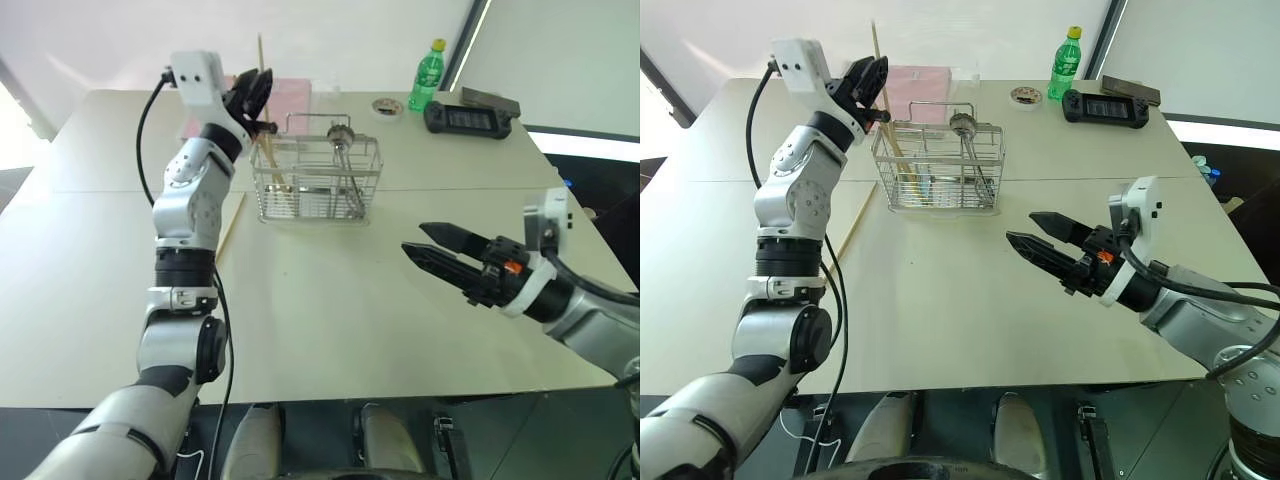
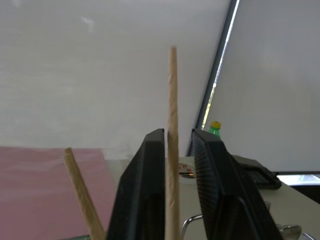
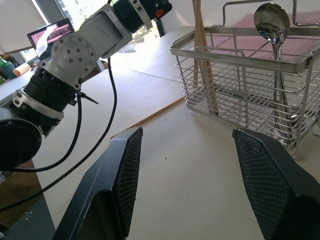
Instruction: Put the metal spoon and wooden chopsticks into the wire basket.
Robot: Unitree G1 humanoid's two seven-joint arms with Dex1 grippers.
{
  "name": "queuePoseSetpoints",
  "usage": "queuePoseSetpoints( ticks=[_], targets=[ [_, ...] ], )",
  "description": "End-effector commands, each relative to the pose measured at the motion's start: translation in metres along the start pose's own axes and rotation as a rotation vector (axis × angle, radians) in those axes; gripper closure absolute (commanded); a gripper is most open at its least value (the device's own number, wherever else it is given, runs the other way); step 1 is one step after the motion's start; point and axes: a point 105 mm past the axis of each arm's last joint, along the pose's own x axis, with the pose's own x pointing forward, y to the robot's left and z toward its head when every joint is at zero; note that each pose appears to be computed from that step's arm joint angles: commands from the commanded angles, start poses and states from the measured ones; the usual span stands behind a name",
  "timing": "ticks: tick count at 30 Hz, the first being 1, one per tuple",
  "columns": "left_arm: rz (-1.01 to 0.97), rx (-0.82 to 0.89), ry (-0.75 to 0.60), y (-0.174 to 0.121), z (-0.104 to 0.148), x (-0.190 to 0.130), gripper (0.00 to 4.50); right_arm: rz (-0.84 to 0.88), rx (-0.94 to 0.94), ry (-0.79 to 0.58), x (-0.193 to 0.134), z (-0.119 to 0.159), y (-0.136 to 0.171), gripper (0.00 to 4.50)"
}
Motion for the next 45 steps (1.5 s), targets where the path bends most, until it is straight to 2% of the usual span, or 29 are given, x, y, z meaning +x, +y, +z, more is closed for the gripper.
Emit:
queuePoseSetpoints(
  ticks=[1, 3, 4, 6, 8, 10, 13, 16, 18, 20, 22, 26, 37, 45],
  targets=[
    [-0.101, -0.080, -0.041, -0.021, 0.021, -0.004, 1.66, 0.020, -0.022, -0.033, 0.001, 0.011, 0.003, 1.54],
    [-0.201, -0.190, -0.017, -0.032, 0.028, -0.014, 0.79, 0.022, -0.021, -0.032, 0.002, 0.012, 0.001, 1.54],
    [-0.240, -0.224, -0.007, -0.035, 0.032, -0.019, 0.16, 0.022, -0.021, -0.031, 0.002, 0.012, 0.001, 1.54],
    [-0.277, -0.259, -0.004, -0.027, 0.050, -0.034, 0.06, 0.023, -0.020, -0.030, 0.002, 0.013, -0.001, 1.54],
    [-0.251, -0.254, -0.012, -0.003, 0.078, -0.048, 0.06, 0.022, -0.017, -0.025, 0.001, 0.013, -0.003, 1.54],
    [-0.236, -0.245, -0.006, 0.008, 0.092, -0.055, 0.06, 0.022, -0.015, -0.022, 0.000, 0.012, -0.004, 1.54],
    [-0.100, -0.130, 0.033, 0.049, 0.111, -0.065, 0.06, 0.026, -0.008, -0.014, 0.000, 0.009, -0.005, 1.54],
    [0.042, 0.014, 0.235, 0.083, 0.088, -0.072, 0.06, 0.033, -0.004, -0.016, 0.000, 0.008, -0.006, 1.54],
    [0.135, 0.129, 0.452, 0.107, 0.053, -0.085, 0.06, 0.038, -0.002, -0.017, 0.001, 0.009, -0.006, 1.54],
    [0.206, 0.165, 0.649, 0.125, 0.022, -0.100, 0.06, 0.040, 0.000, -0.017, 0.002, 0.008, -0.008, 1.54],
    [0.242, 0.161, 0.776, 0.133, 0.001, -0.108, 0.06, 0.043, 0.002, -0.017, 0.003, 0.007, -0.009, 1.54],
    [0.241, 0.118, 0.928, 0.129, -0.028, -0.108, 0.06, 0.046, 0.009, -0.015, 0.004, 0.003, -0.008, 1.54],
    [0.099, 0.157, 1.056, 0.100, -0.075, -0.081, 0.06, 0.033, 0.025, -0.024, 0.003, -0.005, -0.007, 1.54],
    [0.102, 0.126, 1.119, 0.093, -0.105, -0.074, 0.06, 0.028, 0.018, -0.010, -0.002, -0.010, -0.005, 1.54]
  ],
)
